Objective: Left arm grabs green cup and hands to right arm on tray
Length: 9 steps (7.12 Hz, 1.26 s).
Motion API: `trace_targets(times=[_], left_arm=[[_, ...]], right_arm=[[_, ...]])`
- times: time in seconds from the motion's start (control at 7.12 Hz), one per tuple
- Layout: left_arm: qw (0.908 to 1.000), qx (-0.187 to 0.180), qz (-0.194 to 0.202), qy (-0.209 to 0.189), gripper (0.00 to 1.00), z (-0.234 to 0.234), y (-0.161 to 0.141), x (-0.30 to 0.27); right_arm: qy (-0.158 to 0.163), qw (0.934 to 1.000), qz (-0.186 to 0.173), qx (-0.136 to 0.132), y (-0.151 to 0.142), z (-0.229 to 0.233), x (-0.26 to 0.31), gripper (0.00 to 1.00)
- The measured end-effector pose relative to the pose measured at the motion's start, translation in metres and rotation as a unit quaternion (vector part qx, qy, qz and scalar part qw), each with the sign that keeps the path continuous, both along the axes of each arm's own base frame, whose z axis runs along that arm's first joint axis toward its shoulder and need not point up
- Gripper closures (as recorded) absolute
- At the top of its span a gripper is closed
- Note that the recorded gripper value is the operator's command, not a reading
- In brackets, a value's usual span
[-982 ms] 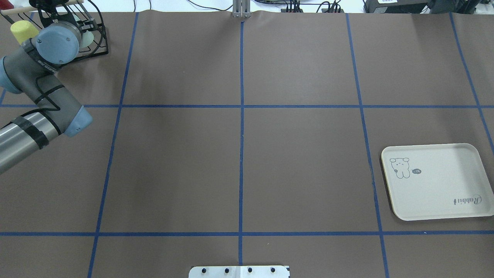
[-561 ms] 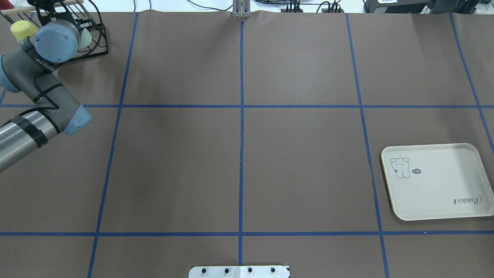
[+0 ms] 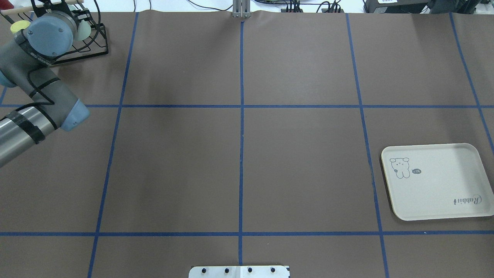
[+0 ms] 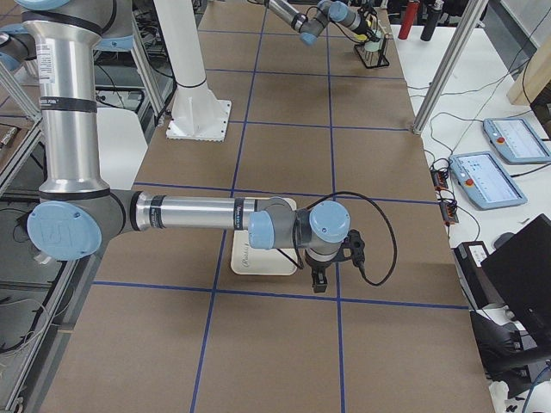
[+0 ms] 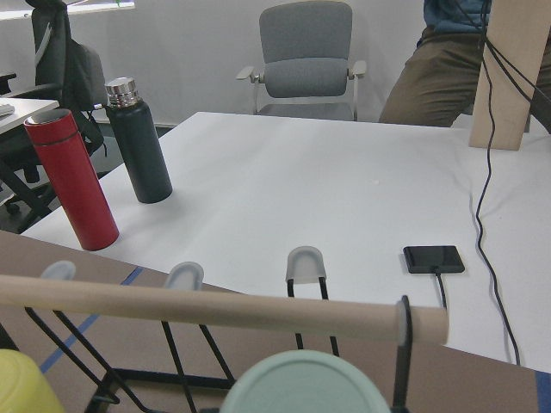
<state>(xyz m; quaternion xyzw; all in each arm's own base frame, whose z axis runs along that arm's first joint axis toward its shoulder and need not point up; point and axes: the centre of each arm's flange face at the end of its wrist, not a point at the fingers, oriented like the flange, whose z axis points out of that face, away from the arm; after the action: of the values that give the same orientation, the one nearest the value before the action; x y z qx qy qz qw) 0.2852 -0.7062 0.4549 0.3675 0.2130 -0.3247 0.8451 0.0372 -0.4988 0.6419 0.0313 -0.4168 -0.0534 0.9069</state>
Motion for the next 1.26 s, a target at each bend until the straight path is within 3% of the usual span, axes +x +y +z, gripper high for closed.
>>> trace_targets(times=[0.42,0.84,1.26], left_arm=[[0.9999,0.015,-0.001,0.004,0.9,-0.014,0.01,-0.018],[0.9991,0.038,-0.002,0.02,0.98,-0.03,0.042,-0.045],[0.9966,0.069,-0.018,0.04,0.98,-0.069,0.054,-0.079]], right_arm=[[0.0,1.0,0.0,-0.001,0.001,0.001,0.0,0.01],[-0.001,1.0,0.0,0.0,0.001,-0.001,0.0,0.01],[0.003,0.9996,-0.001,0.027,-0.014,-0.024,-0.001,0.01]])
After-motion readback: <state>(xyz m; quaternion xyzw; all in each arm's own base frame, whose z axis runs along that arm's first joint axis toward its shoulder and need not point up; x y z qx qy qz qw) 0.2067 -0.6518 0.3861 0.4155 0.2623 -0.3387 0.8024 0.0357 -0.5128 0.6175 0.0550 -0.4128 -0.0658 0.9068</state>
